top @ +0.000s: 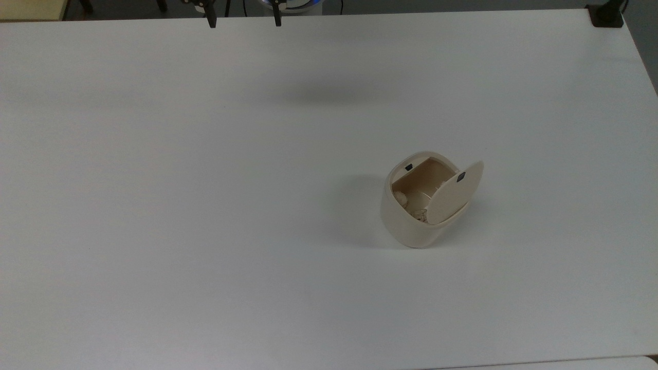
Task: Close the trash bin
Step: 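Move the gripper over the open lid of the cream trash bin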
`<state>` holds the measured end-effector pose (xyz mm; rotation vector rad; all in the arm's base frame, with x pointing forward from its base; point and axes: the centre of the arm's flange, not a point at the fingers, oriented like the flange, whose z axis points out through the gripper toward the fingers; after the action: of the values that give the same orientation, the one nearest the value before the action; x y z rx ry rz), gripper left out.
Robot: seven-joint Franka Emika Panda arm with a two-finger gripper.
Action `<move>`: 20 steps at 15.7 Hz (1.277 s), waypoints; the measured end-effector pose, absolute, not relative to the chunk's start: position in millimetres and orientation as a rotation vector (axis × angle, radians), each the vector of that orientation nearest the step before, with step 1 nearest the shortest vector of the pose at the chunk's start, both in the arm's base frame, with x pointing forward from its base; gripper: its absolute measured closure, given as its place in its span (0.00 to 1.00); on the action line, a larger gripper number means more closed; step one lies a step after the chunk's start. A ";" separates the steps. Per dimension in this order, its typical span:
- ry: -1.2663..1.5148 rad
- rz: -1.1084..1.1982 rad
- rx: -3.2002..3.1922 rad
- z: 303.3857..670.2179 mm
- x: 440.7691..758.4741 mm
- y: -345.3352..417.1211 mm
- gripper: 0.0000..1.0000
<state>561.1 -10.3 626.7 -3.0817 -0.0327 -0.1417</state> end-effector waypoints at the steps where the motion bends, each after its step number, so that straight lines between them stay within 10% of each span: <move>1: -0.025 -0.143 -3.065 627.1 561.2 -8.8 0.00; 13: 0.704 -0.346 -2.790 615.8 625.1 125.1 0.04; 20: 1.094 -0.473 -2.465 590.7 671.0 187.4 0.58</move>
<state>671.0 187.4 590.7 -2.4648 1.0941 -0.4727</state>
